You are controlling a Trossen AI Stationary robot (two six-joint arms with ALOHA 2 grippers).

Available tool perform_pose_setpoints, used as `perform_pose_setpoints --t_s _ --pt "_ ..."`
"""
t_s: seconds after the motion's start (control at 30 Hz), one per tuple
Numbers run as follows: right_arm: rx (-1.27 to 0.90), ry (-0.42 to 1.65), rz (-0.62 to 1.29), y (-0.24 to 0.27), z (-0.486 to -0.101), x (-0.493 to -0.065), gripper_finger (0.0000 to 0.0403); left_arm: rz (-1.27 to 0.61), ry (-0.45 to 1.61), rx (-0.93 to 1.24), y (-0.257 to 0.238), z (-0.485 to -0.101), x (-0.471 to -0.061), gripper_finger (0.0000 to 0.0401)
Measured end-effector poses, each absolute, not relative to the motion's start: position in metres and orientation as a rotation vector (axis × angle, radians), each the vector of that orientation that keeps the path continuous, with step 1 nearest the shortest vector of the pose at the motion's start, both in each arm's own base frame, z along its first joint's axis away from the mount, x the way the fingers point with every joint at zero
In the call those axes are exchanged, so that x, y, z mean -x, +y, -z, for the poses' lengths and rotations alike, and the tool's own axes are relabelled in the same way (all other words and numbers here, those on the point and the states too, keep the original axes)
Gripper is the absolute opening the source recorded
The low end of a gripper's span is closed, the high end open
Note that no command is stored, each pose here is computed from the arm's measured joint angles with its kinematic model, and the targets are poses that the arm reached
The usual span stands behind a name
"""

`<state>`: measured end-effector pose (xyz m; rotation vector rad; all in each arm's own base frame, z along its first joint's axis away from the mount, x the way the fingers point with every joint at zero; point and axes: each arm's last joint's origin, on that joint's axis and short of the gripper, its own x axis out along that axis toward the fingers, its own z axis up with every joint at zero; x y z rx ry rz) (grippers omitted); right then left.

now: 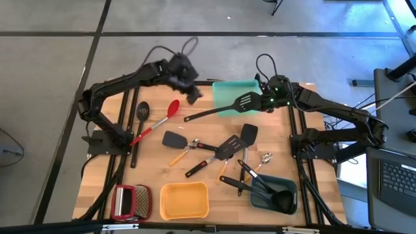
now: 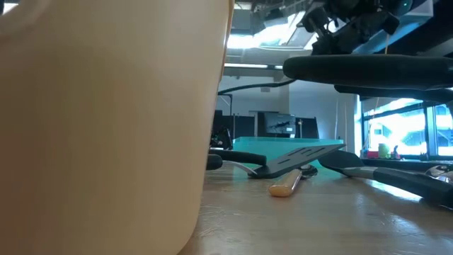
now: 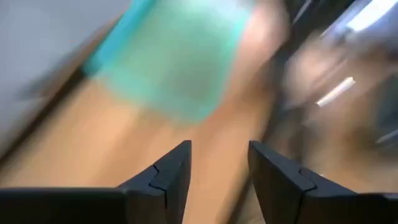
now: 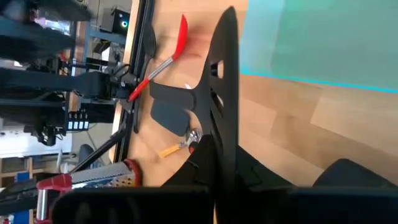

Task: Pick & Place Kitchen Items
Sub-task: Put the black spatula into the green bin

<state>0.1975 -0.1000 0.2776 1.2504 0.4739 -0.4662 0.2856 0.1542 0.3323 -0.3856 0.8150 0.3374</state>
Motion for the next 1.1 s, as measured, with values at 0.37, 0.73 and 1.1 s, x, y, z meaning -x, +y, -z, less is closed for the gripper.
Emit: perform_pose_setpoints --t_s 0.37,0.73,1.1 --pt "-1.282 0.467 0.454 -0.116 -0.276 -0.188 0.0005 -0.162 0.963 -0.078 0.101 -0.328 -0.303 0.0151" --pt "-1.265 0.444 0.479 -0.122 -0.277 -0.185 0.0005 -0.21 0.957 -0.067 0.096 -0.294 -0.31 0.0155" --pt "-1.255 0.419 0.449 -0.122 -0.279 -0.187 0.0005 -0.275 0.896 0.007 0.104 -0.273 -0.311 0.0188"
